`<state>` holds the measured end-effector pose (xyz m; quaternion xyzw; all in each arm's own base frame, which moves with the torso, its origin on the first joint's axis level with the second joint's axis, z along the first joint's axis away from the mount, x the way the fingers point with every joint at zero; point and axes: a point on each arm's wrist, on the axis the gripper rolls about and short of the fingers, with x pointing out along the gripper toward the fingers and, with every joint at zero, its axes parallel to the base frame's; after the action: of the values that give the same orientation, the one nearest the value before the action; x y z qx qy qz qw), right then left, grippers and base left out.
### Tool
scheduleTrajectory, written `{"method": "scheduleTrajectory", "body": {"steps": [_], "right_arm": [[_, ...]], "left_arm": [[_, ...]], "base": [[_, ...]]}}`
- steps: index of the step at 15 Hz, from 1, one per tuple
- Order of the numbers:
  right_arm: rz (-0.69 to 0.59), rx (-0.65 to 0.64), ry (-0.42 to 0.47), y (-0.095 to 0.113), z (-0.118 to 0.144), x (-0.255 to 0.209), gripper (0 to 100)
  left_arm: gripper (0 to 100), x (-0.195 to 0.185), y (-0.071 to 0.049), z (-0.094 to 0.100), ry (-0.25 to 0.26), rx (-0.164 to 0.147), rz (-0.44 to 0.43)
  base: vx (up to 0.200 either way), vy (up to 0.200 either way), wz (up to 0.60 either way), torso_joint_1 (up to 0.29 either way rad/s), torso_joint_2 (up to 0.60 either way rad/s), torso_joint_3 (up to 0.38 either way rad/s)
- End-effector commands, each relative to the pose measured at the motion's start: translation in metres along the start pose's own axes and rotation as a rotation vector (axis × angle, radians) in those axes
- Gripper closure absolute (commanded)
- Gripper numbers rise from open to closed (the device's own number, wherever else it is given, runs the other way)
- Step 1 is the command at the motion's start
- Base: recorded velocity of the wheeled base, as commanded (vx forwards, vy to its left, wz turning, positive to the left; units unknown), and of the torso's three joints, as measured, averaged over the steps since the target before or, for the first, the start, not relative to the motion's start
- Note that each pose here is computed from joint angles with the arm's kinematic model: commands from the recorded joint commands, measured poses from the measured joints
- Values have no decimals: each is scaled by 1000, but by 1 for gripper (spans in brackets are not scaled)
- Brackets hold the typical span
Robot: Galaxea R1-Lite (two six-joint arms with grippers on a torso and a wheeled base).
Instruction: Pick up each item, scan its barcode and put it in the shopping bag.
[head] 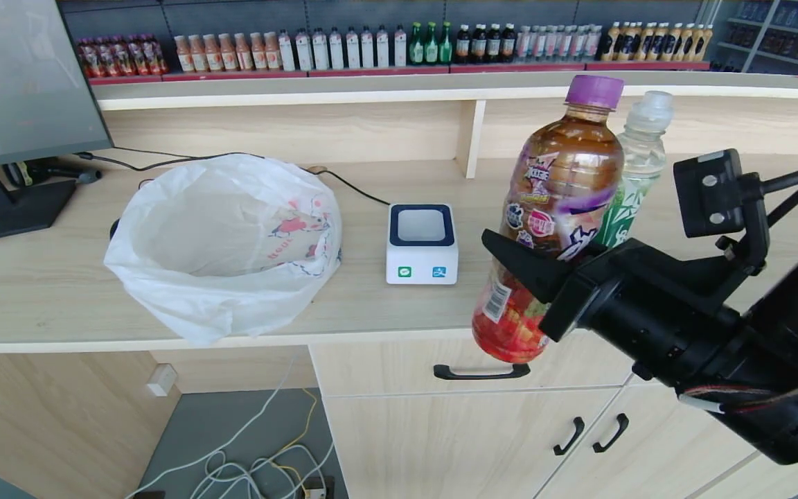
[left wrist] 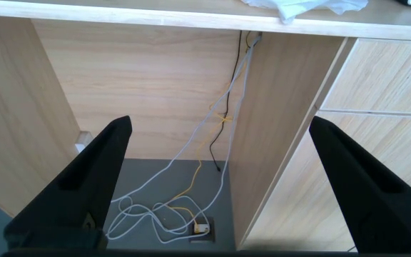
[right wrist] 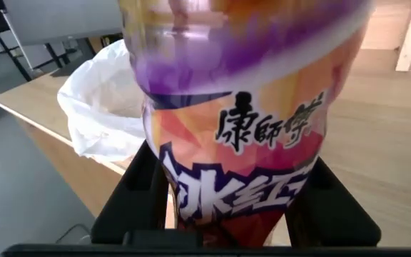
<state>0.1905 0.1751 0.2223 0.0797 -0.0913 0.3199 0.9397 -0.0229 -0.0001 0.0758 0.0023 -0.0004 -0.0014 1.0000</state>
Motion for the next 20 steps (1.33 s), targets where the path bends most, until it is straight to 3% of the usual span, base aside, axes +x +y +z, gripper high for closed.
{"method": "scheduleTrajectory", "body": {"steps": [1, 5, 18, 20], "right_arm": [[-85, -60, -39, -6, 8, -1, 100], [-122, -156, -30, -14, 7, -8, 100], [-152, -112, -63, -23, 1, -7, 100], [-152, -111, -60, -23, 1, -9, 100]], "left_arm": [[0, 0, 0, 0, -1, 0, 0], [0, 0, 0, 0, -1, 0, 0], [0, 0, 0, 0, 1, -2, 0], [0, 0, 0, 0, -1, -2, 0]], "base": [[0, 0, 0, 0, 0, 0], [0, 0, 0, 0, 0, 0], [0, 0, 0, 0, 0, 0], [0, 200, 0, 0, 5, 2]]}}
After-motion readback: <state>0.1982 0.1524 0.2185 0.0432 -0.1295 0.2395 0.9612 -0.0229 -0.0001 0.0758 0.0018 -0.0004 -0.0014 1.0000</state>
